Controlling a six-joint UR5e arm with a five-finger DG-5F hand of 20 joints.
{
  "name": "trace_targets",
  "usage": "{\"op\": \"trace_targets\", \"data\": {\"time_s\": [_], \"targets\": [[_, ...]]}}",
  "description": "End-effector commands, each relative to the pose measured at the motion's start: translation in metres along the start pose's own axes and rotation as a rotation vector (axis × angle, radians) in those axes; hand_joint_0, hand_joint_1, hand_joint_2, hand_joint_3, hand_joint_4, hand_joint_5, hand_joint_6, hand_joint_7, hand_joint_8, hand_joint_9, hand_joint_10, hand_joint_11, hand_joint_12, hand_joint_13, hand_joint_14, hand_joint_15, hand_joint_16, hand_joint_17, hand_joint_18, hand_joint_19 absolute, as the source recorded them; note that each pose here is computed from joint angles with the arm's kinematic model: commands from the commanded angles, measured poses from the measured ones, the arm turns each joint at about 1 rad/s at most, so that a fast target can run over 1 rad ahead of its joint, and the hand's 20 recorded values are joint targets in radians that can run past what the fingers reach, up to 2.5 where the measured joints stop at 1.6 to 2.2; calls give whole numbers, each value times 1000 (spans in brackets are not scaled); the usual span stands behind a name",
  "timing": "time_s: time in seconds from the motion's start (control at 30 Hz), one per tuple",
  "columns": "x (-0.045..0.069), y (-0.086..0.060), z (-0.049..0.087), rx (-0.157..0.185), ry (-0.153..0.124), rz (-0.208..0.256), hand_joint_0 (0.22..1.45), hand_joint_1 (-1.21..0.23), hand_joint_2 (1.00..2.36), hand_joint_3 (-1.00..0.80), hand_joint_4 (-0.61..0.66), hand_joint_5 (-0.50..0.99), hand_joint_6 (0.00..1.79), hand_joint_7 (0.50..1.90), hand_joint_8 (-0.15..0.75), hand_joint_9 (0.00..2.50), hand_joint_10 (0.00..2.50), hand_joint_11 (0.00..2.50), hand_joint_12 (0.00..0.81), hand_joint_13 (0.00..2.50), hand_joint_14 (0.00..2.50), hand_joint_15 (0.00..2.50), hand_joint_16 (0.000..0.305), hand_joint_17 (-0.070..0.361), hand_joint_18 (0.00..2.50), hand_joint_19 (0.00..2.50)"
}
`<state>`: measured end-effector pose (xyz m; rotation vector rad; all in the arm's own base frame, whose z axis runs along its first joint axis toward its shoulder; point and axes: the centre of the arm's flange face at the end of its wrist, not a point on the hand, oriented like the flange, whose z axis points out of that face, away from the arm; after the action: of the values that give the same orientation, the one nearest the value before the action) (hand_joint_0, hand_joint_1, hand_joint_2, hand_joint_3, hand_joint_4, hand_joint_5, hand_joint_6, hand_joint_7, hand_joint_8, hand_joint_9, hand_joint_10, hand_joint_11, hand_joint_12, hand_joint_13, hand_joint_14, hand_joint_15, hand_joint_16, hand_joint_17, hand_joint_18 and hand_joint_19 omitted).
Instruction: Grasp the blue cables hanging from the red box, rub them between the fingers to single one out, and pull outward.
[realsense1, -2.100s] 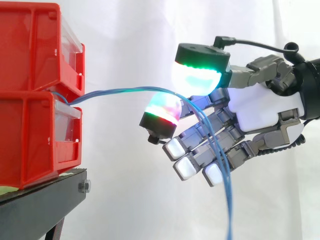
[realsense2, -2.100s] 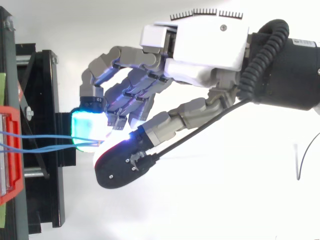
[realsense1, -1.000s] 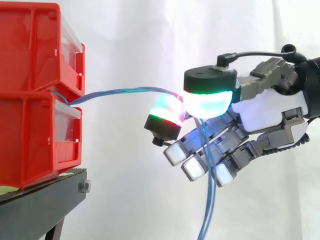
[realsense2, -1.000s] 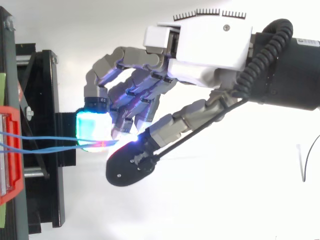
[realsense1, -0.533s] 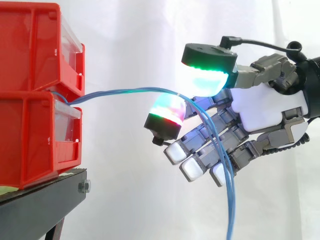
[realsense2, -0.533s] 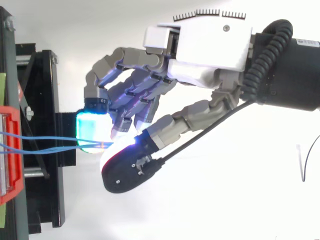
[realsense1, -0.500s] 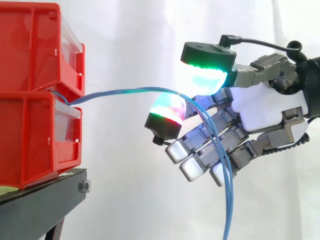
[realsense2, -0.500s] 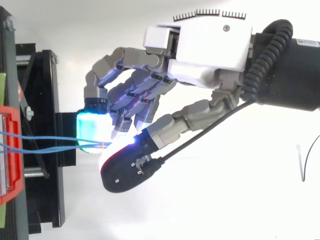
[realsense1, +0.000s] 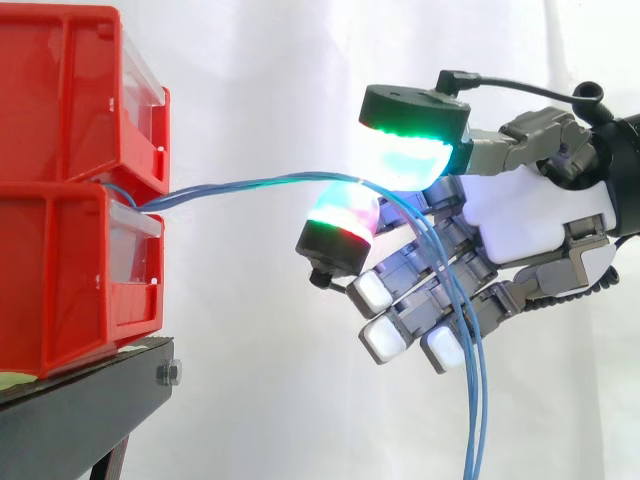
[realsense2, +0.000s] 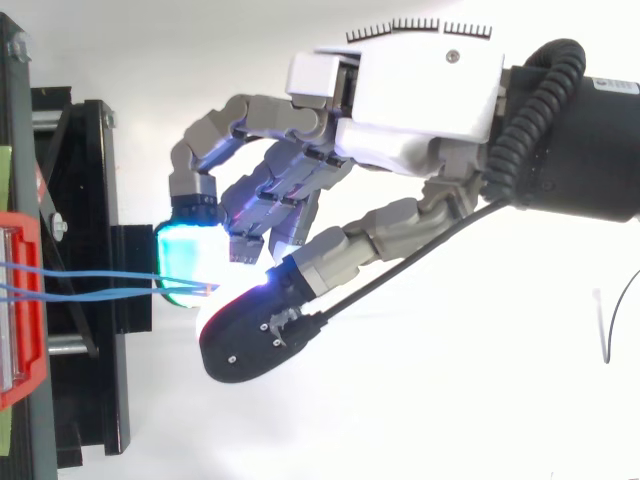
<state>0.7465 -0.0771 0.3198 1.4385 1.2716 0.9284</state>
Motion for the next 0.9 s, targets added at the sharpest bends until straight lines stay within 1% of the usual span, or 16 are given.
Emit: {"op": "trace_targets", "data": {"time_s": [0.0,0.13,0.2,0.23,0.43,0.7,0.73,0.8,0.87], "targets": [[0,0,0,0,0,0,593,-813,1000,-500,31,-177,862,1101,329,810,20,850,401,805,19,550,56,126,848,643],[0,1,0,-3,0,1,597,-814,1000,-500,39,-164,861,1141,328,828,18,857,398,804,17,552,55,125,847,646],[0,3,0,-6,0,2,587,-787,1000,-500,38,-159,860,1141,328,834,17,844,399,806,19,554,55,125,847,653],[1,2,0,-5,2,1,585,-780,1000,-500,38,-157,859,1144,332,845,18,843,400,808,17,556,56,125,846,654],[0,3,0,-6,0,2,553,-765,1000,-500,51,-156,856,1137,338,843,18,836,407,815,18,564,57,128,845,668],[0,2,0,-5,0,2,554,-752,1000,-500,39,-148,852,1150,339,888,19,827,408,822,17,567,57,129,853,668],[0,2,0,-5,0,0,554,-750,1000,-500,45,-148,850,1167,339,891,16,831,408,823,19,562,57,129,853,668],[0,4,0,-8,0,2,550,-736,1000,-500,57,-149,850,1158,341,892,20,828,410,824,17,563,57,129,852,668],[0,2,0,-5,0,2,553,-731,1000,-500,59,-149,850,1156,346,892,18,823,411,825,17,558,57,129,854,669]]}}
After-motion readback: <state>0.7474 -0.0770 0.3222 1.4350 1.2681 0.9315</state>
